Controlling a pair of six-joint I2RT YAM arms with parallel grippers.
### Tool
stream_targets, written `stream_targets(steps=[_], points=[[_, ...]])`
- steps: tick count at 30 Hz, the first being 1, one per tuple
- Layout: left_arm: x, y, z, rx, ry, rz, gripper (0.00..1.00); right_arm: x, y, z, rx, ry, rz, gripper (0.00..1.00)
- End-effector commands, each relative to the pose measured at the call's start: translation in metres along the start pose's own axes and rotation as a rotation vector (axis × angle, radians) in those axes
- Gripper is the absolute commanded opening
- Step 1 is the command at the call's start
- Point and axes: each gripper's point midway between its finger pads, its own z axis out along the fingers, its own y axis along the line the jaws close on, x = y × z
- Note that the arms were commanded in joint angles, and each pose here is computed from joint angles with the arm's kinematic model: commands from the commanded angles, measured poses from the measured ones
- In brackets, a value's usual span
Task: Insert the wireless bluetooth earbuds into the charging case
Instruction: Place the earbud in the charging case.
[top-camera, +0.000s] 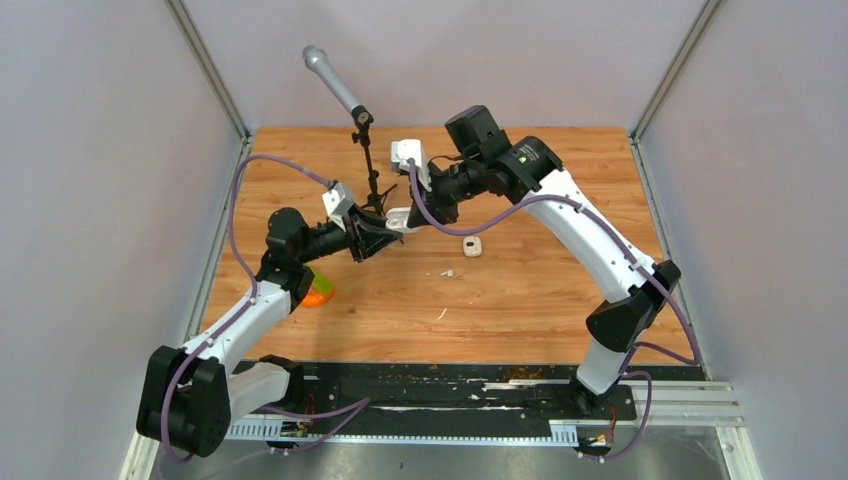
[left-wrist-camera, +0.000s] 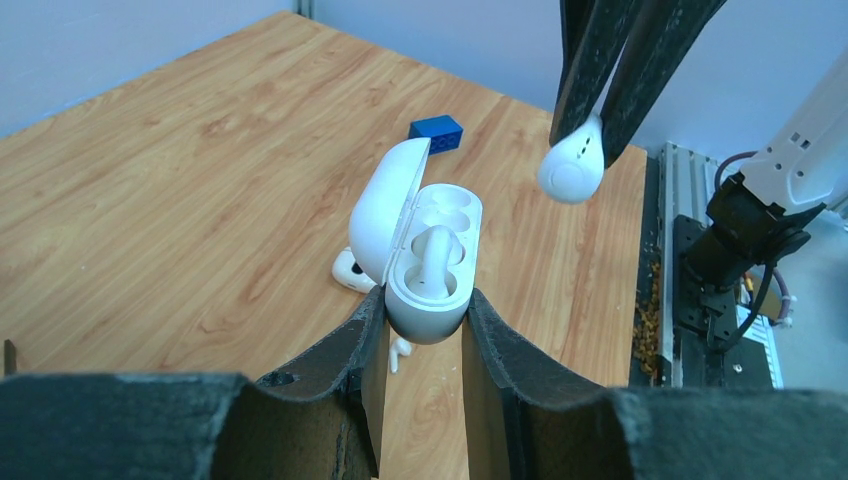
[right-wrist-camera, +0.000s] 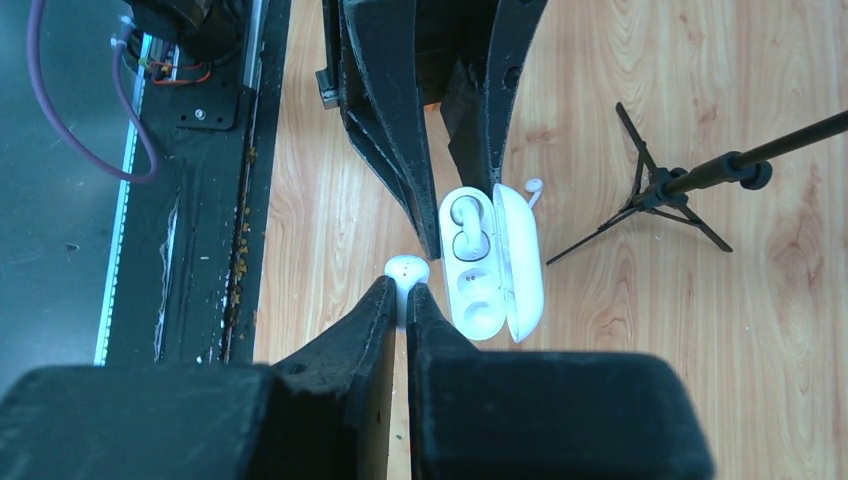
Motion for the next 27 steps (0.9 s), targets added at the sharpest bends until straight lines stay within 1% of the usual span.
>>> stream_targets(steps=[1,5,13,27], points=[[-0.017,-0.008,0.000,0.034,-0.034,0.090,0.00,-0.008,-0.003,-0.003,0.020,0.004,-0.067,0.03],[-0.013,-0.009,0.000,0.046,-0.024,0.090,0.00,0.000,-0.004,0.001,0.012,0.026,-0.054,0.03],[-0.010,-0.009,0.001,0.048,-0.018,0.101,0.00,0.001,-0.009,0.007,0.018,0.028,-0.056,0.04],[-0.009,-0.008,0.002,0.057,-0.012,0.119,0.00,0.017,-0.020,0.010,0.060,0.092,-0.074,0.04]])
